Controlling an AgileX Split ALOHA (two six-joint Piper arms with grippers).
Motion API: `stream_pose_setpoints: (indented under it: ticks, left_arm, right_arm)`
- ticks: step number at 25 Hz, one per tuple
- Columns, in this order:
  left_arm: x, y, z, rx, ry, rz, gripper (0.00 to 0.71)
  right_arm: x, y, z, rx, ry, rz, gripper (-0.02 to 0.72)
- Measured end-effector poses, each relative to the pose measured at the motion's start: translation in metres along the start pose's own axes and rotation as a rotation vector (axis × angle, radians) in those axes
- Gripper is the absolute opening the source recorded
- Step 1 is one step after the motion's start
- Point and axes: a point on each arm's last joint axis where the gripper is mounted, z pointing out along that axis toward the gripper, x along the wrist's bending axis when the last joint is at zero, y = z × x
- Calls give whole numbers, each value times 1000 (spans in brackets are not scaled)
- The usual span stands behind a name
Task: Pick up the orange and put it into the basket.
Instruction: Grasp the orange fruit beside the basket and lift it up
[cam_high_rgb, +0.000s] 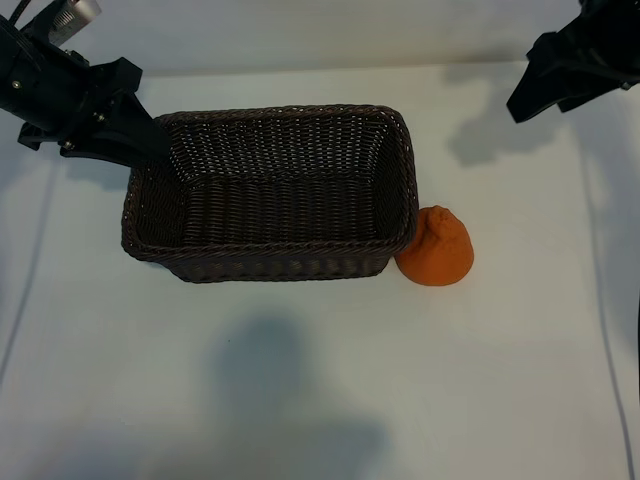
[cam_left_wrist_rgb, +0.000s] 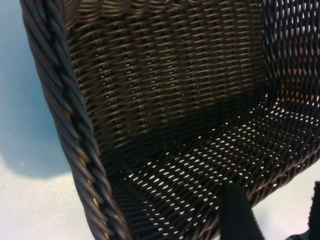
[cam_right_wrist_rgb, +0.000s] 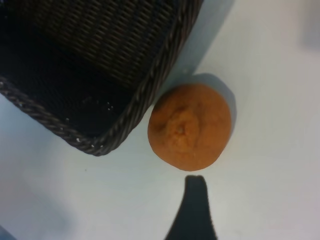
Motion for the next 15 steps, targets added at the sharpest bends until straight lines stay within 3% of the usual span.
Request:
stream_pose_setpoints:
  ticks: [15]
  left_arm:
    - [0, 0, 0, 0, 0, 3, 404]
  right_arm:
    - [-18, -5, 45, 108, 48, 36, 579]
